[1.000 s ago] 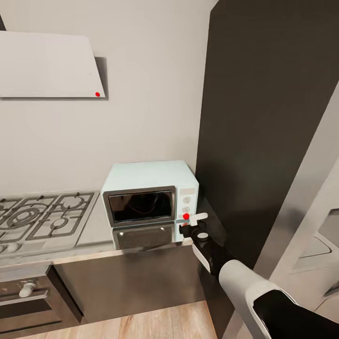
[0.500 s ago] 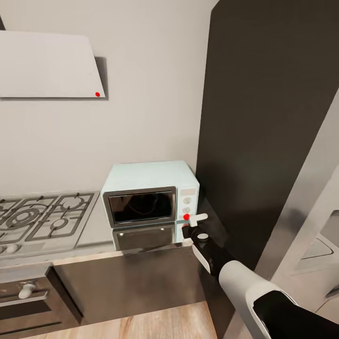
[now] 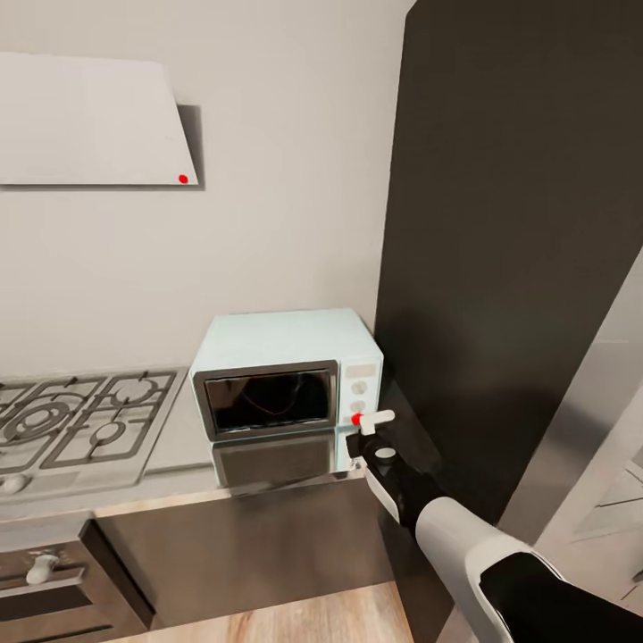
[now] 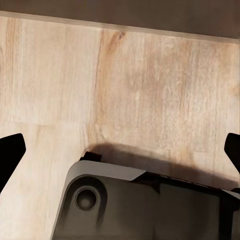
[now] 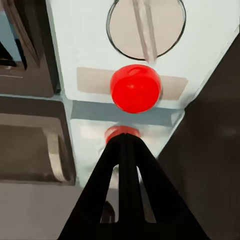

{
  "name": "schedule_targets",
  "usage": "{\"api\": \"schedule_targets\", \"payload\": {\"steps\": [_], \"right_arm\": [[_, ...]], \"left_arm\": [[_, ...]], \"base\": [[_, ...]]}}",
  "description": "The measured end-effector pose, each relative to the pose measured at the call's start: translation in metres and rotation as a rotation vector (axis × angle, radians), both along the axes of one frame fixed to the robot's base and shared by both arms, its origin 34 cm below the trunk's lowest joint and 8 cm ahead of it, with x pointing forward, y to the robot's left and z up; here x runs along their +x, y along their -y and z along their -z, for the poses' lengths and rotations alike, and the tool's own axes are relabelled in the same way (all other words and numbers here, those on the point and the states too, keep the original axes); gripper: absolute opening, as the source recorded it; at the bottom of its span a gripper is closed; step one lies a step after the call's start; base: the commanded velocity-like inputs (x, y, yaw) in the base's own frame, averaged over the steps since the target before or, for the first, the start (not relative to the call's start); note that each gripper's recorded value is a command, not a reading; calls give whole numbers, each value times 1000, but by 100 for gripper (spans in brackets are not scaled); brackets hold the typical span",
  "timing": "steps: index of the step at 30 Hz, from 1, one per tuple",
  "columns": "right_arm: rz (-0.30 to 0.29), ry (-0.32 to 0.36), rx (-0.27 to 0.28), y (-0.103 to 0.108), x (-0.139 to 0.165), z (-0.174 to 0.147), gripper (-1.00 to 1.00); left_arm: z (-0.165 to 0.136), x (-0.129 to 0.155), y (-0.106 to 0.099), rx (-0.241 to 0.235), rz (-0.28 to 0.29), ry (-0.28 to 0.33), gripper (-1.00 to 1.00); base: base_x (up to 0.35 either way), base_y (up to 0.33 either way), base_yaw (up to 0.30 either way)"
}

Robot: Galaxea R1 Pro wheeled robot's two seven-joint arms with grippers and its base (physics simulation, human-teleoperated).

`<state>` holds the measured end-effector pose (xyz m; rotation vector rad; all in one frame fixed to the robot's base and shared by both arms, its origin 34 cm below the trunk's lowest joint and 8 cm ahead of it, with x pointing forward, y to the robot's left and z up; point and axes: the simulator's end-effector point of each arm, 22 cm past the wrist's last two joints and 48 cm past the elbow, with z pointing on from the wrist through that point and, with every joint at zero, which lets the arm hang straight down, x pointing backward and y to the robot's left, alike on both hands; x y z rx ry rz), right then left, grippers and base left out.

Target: In the kitchen, take the popcorn bag from the countertop, put it into the microwave, and heat it until the popcorn is cooked so the cooked popcorn ends up inside the bag.

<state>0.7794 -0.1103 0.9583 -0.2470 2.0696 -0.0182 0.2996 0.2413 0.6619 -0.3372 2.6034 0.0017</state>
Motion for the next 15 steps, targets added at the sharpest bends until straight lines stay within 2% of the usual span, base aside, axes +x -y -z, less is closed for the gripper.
{"api": "schedule_targets", "payload": {"steps": [3, 11, 15], "right_arm": [[1, -1, 0, 0, 0, 1, -100], [1, -4, 1, 0, -1, 3, -100], [4, -19, -5, 3, -6, 12, -100]], "left_arm": [[0, 0, 0, 0, -2, 0, 100], [1, -2, 1, -1, 1, -5, 100], [1, -2, 2, -1, 5, -4, 100]], "base": [[228, 0, 0], [24, 0, 0], [162, 0, 0]]}}
